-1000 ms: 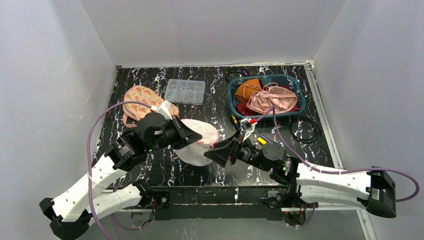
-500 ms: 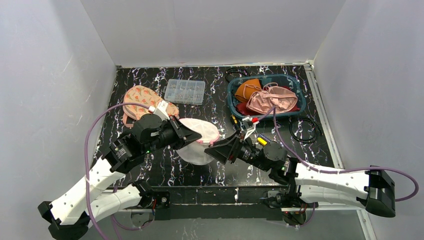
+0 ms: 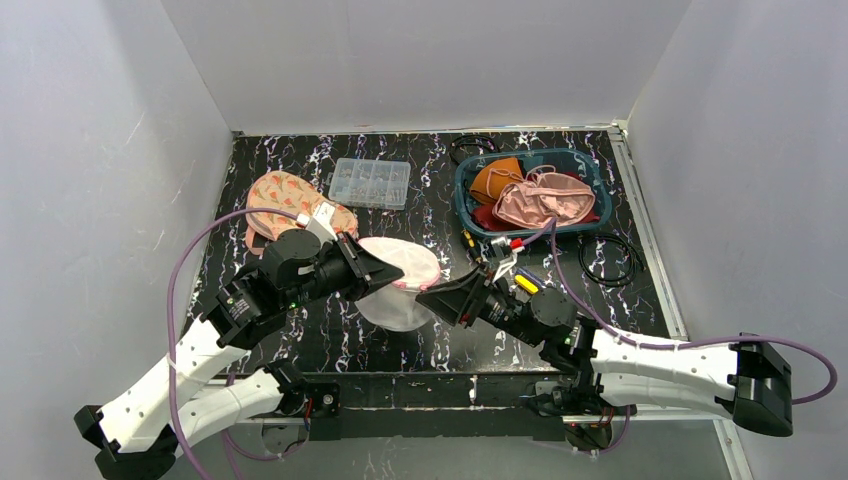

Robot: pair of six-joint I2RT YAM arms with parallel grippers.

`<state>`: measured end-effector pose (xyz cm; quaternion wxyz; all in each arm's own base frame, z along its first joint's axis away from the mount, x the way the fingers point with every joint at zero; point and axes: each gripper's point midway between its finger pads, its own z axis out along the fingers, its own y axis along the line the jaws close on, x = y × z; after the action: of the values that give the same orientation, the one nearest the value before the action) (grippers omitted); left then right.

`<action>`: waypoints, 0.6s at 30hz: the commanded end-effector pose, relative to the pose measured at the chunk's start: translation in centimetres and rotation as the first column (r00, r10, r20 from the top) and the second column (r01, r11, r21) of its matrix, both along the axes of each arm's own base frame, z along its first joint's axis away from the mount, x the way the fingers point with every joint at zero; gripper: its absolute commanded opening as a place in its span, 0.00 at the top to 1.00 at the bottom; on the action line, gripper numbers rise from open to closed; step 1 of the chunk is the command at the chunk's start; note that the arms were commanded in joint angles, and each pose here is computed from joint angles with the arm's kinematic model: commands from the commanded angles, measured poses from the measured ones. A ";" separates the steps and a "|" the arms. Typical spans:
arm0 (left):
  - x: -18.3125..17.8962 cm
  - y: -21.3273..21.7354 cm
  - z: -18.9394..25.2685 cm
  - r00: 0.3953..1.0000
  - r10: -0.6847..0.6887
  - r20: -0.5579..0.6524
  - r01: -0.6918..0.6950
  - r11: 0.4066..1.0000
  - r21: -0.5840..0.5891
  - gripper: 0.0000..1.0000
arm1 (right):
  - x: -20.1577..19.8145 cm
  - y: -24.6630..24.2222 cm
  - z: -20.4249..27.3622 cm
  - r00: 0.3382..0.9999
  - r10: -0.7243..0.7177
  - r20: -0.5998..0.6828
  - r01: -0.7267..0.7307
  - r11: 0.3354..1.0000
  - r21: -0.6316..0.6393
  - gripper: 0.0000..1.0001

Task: Unzip the laundry bag and remove the bra

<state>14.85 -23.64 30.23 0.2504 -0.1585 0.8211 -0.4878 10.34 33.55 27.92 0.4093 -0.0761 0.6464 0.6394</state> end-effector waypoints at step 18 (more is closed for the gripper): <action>-0.3 -0.1 1.0 1.000 -0.015 0.025 0.016 0.999 -0.046 1.00 | 0.1 -1.0 2.4 0.999 -0.025 0.040 0.021 0.995 0.095 0.80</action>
<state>14.71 -23.70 30.30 0.2480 -0.1585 0.8184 -0.4936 10.41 33.05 28.74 0.4187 -0.0688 0.6331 0.6474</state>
